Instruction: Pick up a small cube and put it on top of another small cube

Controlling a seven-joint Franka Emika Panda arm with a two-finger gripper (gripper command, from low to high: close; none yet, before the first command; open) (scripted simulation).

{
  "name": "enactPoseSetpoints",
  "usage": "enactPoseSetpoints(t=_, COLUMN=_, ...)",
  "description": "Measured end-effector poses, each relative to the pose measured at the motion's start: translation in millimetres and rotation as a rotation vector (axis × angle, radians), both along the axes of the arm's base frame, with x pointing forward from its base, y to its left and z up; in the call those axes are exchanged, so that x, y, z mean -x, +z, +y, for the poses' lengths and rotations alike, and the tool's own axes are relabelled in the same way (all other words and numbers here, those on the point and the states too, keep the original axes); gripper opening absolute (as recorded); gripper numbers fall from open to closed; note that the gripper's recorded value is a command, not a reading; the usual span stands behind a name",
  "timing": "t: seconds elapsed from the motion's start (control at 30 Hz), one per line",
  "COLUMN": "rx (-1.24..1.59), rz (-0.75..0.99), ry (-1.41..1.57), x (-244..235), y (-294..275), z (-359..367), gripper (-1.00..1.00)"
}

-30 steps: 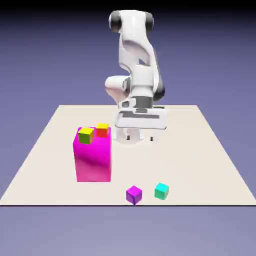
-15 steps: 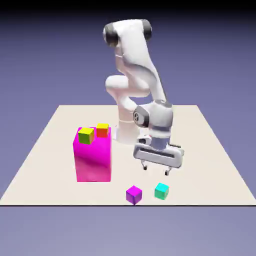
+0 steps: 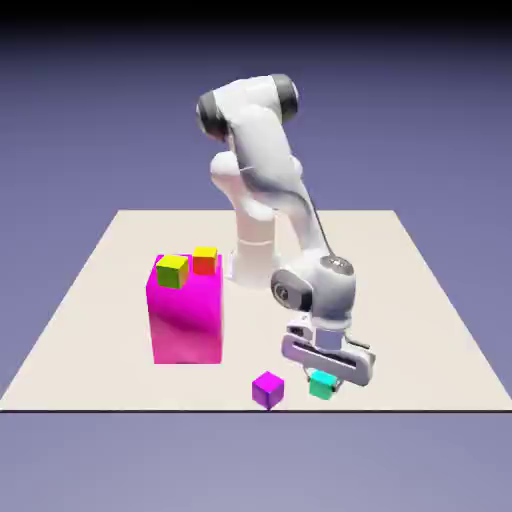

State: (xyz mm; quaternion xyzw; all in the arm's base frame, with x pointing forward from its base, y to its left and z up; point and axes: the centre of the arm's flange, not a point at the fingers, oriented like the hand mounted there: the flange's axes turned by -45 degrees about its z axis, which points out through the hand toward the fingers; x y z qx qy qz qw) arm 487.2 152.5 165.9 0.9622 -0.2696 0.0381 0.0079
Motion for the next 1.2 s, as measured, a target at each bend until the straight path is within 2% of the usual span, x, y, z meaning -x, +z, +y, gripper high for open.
enactPoseSetpoints(t=0.07, rx=0.004, rz=0.002, ry=0.002, x=3.4, y=26.1, z=0.2, gripper=-1.0)
enactPoseSetpoints(t=0.27, rx=0.116, rz=-0.002, ry=-0.385, x=-2.7, y=82.8, z=-83.3, gripper=-1.0)
enactPoseSetpoints(t=0.47, rx=0.172, rz=-0.01, ry=-0.784, x=15.0, y=143.3, z=-158.4, gripper=-1.0)
enactPoseSetpoints(t=0.73, rx=0.153, rz=-0.015, ry=-1.289, x=67.4, y=220.6, z=-225.2, gripper=-1.0)
enactPoseSetpoints(t=1.0, rx=0.022, rz=0.001, ry=-1.75, x=137.4, y=285.4, z=-257.8, gripper=-1.0)
enactPoseSetpoints(t=1.07, rx=0.001, rz=0.005, ry=-1.795, x=145.3, y=291.5, z=-259.2, gripper=-1.0)
enactPoseSetpoints(t=1.2, rx=0.001, rz=0.005, ry=-1.795, x=146.6, y=232.0, z=-261.9, gripper=-1.0)
